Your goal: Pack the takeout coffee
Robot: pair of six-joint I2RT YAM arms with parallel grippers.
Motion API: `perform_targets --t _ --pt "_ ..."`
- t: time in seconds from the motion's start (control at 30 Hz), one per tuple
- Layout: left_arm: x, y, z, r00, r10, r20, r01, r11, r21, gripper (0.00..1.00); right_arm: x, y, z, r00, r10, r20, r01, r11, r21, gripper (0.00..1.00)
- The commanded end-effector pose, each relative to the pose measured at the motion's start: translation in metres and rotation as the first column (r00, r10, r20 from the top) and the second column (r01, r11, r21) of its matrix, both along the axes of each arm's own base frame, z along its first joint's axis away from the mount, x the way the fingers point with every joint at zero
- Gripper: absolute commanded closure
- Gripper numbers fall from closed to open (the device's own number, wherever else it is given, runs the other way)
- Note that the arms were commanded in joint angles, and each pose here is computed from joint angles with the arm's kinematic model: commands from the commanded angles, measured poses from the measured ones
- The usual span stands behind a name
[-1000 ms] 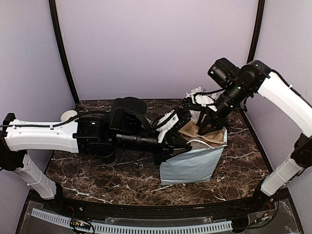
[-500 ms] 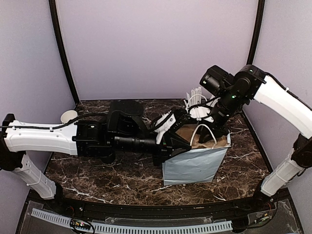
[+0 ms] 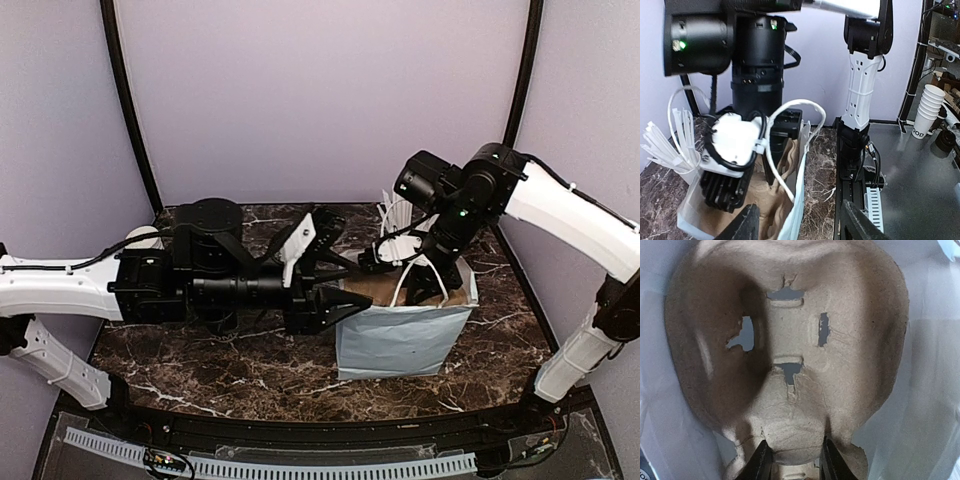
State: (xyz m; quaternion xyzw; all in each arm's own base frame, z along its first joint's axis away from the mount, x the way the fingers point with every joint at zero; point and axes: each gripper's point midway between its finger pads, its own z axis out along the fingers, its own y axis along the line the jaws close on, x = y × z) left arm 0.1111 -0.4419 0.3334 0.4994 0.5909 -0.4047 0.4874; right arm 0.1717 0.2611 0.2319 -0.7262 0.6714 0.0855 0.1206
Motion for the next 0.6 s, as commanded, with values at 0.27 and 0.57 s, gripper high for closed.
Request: perform_targets --t 0.27,0.57 --pt "0.044 0.095 0.056 0.913 0.378 0.157 -0.354 0.921 -0.161 0.35 0.001 -0.004 -0.017 0.999 -0.052 0.006 0.052 0.995 -0.083 0.72" --pt "0.071 0.136 0.053 0.856 0.509 0.09 -0.483 0.85 -0.213 0.32 0.01 0.008 -0.047 0.996 -0.079 -0.039 0.073 0.988 -0.138 0.71"
